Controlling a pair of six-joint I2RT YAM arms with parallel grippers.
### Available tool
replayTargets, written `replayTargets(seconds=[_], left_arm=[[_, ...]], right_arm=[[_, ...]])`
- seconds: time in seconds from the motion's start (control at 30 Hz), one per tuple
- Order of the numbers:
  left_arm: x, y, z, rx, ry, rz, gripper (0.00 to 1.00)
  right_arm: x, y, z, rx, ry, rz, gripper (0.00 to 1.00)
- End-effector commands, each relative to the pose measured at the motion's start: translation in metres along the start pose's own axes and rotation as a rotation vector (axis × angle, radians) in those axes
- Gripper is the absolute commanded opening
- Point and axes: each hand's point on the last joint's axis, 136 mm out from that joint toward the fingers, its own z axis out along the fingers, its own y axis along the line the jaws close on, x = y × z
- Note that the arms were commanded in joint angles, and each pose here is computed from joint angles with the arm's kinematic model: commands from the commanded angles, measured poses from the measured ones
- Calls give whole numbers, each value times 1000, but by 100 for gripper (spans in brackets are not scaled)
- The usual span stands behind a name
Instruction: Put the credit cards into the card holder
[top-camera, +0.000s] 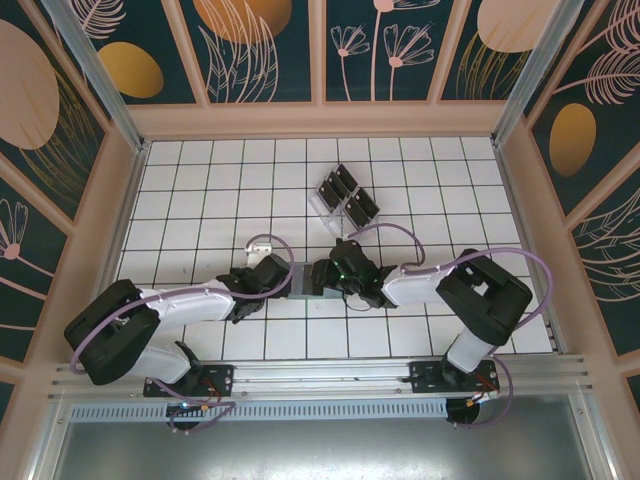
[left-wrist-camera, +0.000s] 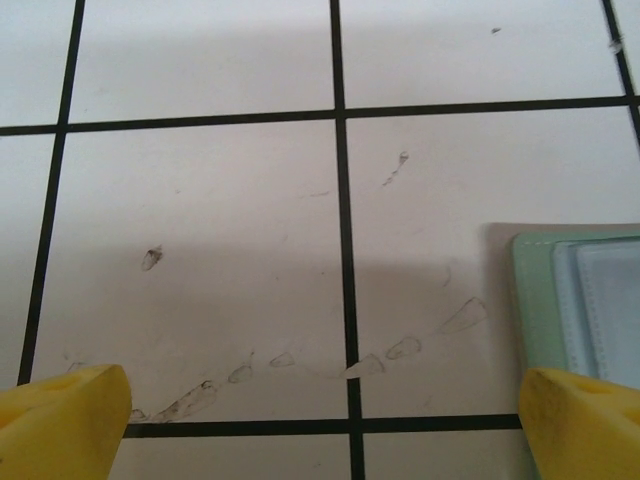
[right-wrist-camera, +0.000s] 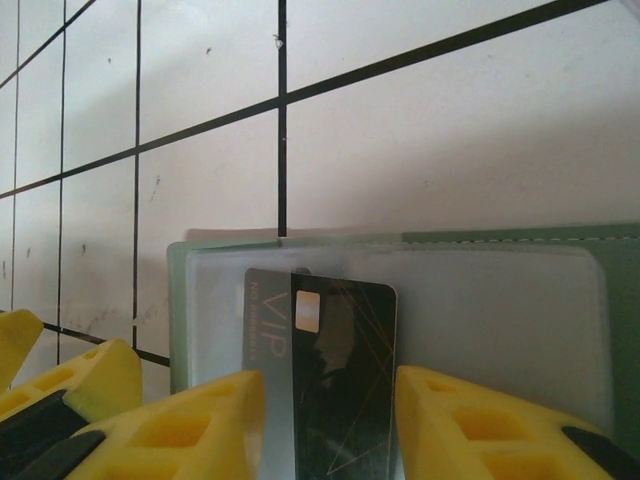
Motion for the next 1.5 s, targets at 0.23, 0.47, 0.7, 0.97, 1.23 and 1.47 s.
replayTargets(seconds=[0.23, 0.47, 0.7, 0.97, 1.23, 1.47], left_arm=[[24, 13, 13, -59, 63, -8, 98], [27, 9, 17, -45, 77, 0, 99], [28, 7, 17, -31, 80, 0, 98], [29, 6, 17, -23, 82, 2, 99], [30, 5, 17, -16, 84, 0, 98], [28, 3, 16, -9, 80, -6, 99]], right_arm=[[-6, 1, 10, 22, -3, -20, 33], [-3, 8, 13, 1, 19, -24, 22], [2, 17, 18, -21, 38, -25, 19], [11, 23, 23, -33, 60, -22, 18], [21, 26, 24, -37, 89, -17, 18], [19, 31, 20, -46, 80, -20, 30]])
